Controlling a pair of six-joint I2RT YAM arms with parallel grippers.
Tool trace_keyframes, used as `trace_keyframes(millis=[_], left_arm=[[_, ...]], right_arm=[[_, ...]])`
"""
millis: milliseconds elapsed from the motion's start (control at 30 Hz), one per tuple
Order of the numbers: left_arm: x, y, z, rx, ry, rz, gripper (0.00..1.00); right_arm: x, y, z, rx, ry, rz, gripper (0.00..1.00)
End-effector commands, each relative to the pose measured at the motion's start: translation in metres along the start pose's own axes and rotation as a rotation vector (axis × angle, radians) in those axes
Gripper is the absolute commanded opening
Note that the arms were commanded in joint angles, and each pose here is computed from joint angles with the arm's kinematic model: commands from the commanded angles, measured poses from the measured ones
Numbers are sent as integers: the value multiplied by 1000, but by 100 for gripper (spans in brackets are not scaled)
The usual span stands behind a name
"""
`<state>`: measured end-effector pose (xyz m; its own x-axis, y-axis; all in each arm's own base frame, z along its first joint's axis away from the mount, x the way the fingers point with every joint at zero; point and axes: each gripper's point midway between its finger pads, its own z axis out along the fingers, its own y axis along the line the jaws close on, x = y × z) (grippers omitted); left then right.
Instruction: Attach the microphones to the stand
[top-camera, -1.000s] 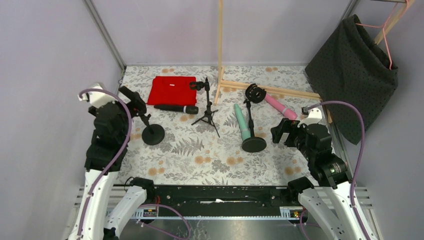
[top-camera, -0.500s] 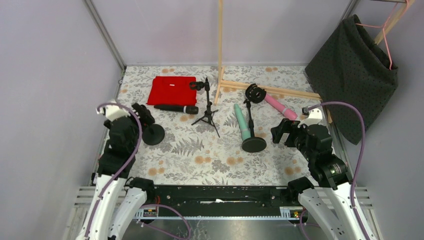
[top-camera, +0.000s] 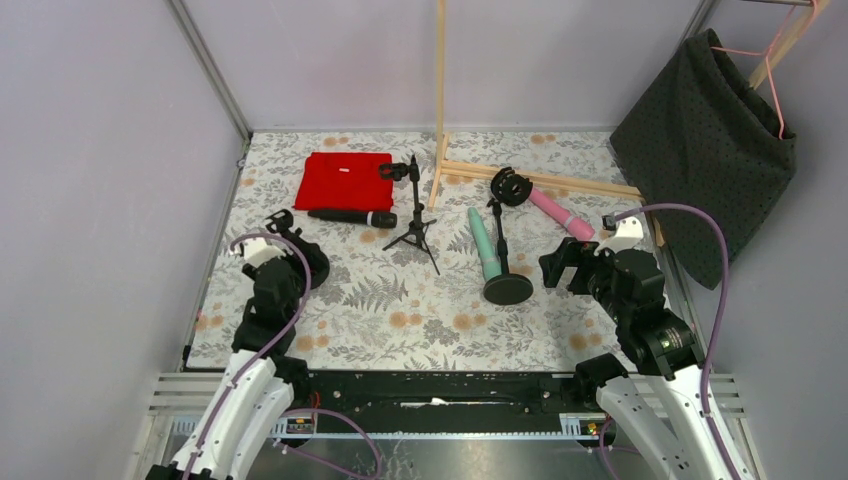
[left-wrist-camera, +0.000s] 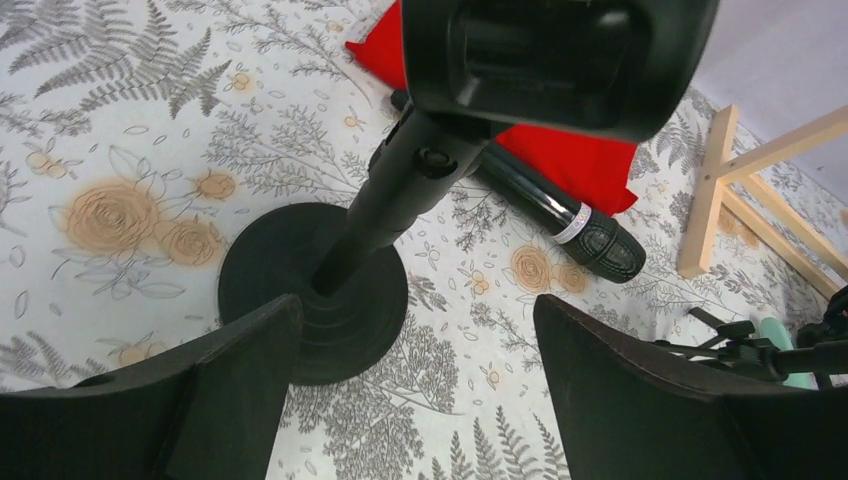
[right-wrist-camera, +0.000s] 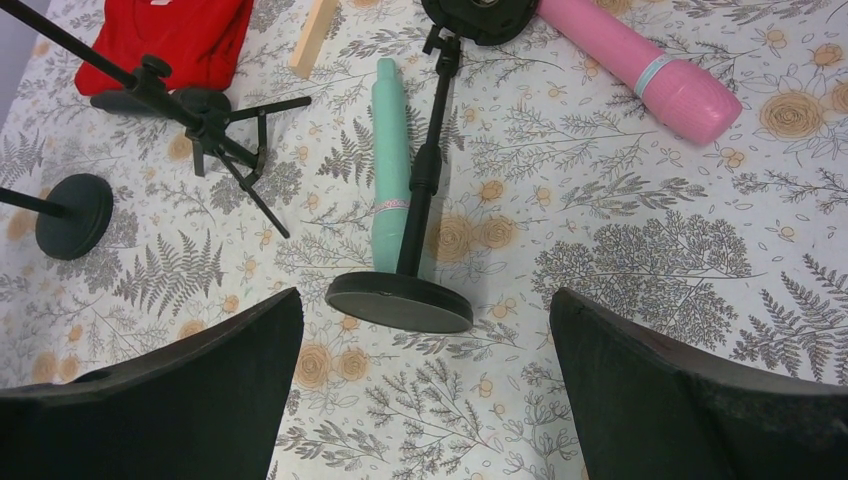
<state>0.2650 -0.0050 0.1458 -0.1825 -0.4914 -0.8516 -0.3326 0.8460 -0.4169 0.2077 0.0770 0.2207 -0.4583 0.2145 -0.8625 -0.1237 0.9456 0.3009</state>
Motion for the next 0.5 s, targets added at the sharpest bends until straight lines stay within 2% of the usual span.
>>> trace_keyframes(millis=[0, 133, 367, 467], left_arm=[[-31, -27, 7, 168, -215, -15, 86], [-28, -21, 18, 142, -242, 48, 83], [-43, -10, 21, 107, -392, 111, 82], [-39, -1, 24, 78, -414, 159, 82]], right_arm=[[-5, 11, 2, -52, -13, -17, 100], [-3, 12, 2, -60, -7, -19, 100], [0, 18, 5, -88, 10, -24, 100], [2, 21, 6, -97, 23, -30, 100]])
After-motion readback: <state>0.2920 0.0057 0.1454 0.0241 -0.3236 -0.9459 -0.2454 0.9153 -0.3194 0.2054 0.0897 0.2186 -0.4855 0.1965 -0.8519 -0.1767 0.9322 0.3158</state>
